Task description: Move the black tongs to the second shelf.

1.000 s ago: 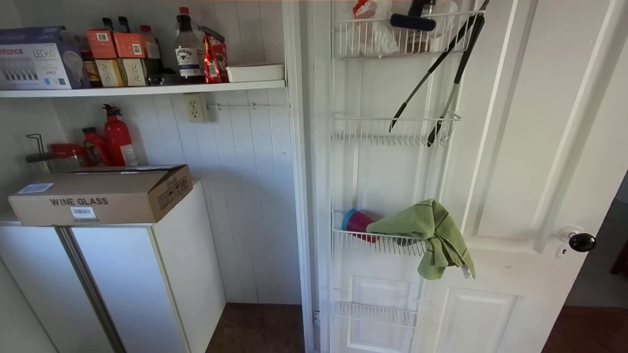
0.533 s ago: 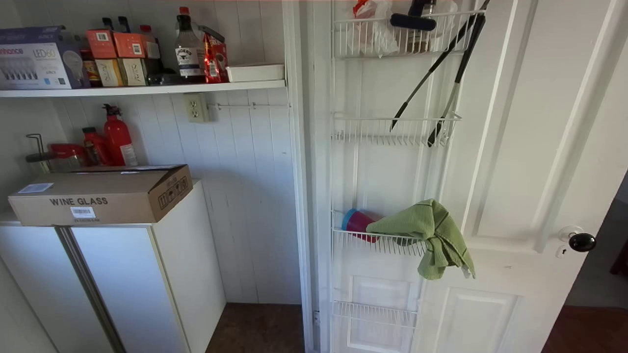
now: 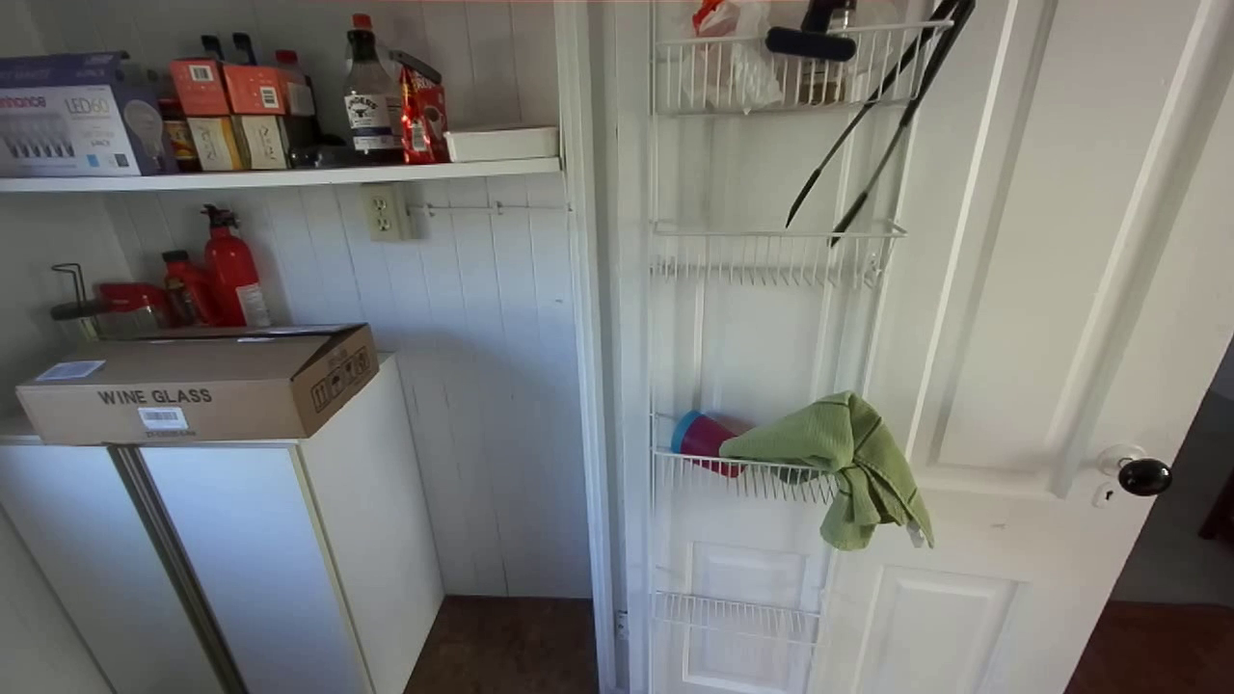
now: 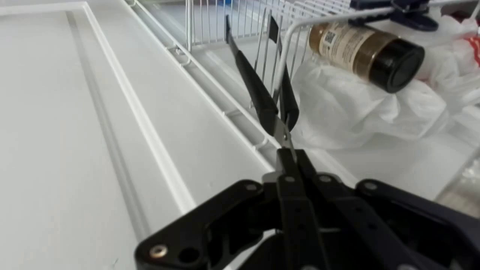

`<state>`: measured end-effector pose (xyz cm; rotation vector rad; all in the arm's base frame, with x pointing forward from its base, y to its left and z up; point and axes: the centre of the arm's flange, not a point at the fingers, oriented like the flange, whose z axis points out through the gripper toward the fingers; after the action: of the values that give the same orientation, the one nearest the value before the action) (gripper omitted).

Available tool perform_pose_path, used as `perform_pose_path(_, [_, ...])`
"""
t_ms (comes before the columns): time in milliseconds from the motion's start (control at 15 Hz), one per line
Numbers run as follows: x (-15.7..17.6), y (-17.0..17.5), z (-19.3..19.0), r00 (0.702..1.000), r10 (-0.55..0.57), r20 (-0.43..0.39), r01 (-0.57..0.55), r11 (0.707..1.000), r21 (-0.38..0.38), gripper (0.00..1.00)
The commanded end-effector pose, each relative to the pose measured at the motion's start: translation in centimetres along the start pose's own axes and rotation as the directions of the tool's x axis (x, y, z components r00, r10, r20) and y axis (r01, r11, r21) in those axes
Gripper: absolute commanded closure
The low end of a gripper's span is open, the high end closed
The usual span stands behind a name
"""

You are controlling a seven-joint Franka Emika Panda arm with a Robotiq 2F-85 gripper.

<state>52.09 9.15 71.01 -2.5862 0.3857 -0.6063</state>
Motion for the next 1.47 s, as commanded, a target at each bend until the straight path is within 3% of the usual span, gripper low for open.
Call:
perform_pose_path(0, [1.6, -0.4, -3.8, 0.995, 0.054, -0.082, -0.054, 0.999, 0.007, 0.99])
perform_pose_path(467, [2.2, 0.3, -5.3, 0.996, 0.069, -0.063, -0.067, 0.997, 0.025, 0.99])
perform_pose_path(1400, [2.2, 2.1, -12.6, 0.998, 0.056, -0.007, -0.056, 0.996, 0.063, 0.99])
